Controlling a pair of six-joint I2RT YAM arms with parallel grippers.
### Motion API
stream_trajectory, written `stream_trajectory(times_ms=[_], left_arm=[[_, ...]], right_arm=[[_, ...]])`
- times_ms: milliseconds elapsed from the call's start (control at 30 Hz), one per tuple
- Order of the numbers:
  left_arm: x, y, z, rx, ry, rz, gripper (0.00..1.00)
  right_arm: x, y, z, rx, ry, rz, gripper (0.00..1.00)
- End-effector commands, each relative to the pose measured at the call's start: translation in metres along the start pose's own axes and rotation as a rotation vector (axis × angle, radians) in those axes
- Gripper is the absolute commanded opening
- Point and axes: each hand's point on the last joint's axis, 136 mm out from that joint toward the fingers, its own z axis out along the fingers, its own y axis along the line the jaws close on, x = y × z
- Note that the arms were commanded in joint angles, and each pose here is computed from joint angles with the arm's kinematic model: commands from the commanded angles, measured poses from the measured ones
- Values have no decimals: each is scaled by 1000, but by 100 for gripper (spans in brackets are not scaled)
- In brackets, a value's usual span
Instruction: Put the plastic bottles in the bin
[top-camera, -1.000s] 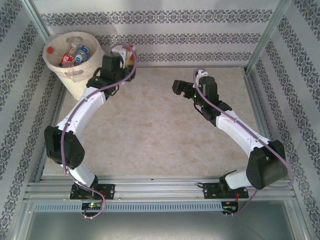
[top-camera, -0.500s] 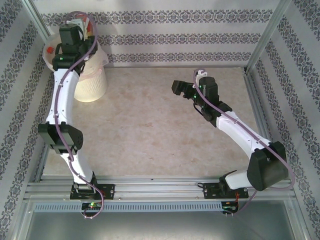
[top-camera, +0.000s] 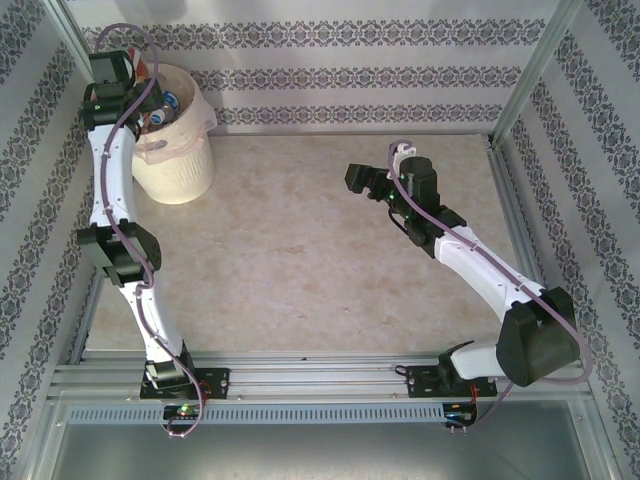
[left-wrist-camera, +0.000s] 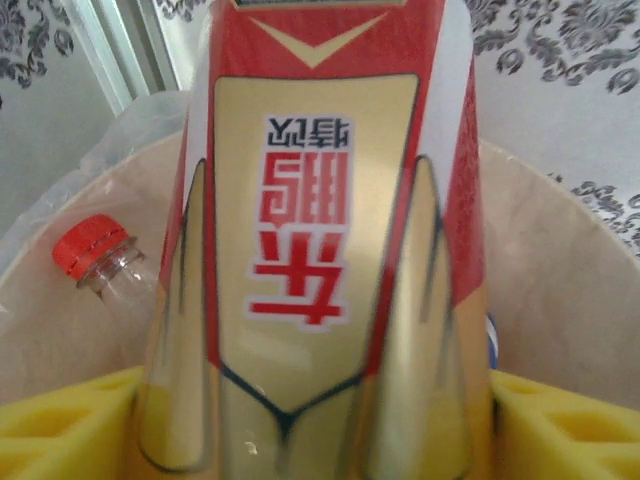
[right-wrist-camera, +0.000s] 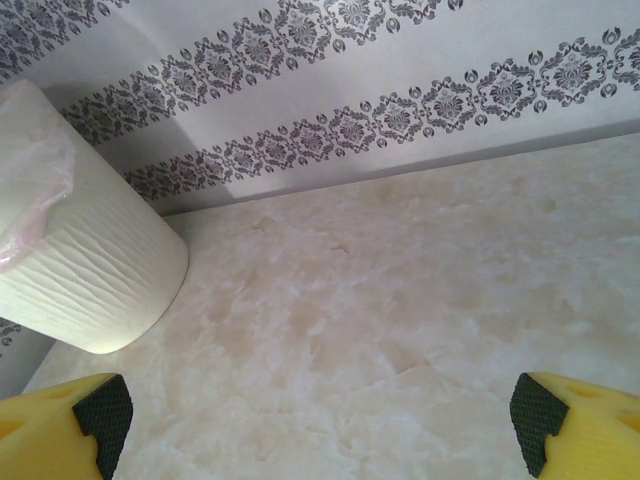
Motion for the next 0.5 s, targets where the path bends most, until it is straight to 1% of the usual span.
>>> stream_trajectory(times_ms=[0, 33, 200, 267, 367, 433, 467], left_arm=[[-9, 12, -12, -74, -10, -86, 97], [-15, 11, -16, -68, -22, -95, 100], [-52, -11, -49, 79, -130, -148, 100], [-60, -21, -52, 140, -156, -161, 100], [-57, -35, -38, 218, -143, -176, 100], [-45, -39, -24, 236, -99, -202, 100], [-34, -38, -14, 221, -62, -222, 100]], right_arm=[[-12, 9, -6, -12, -39, -19, 98], [-12, 9, -6, -13, -38, -18, 98], [-9, 7, -6, -6, -35, -16, 98], [-8, 6, -6, -5, -31, -13, 98], [-6, 6, -5, -7, -25, -11, 98], [-6, 5, -6, -5, -26, -12, 98], [-6, 5, -6, -2, -27, -15, 98]])
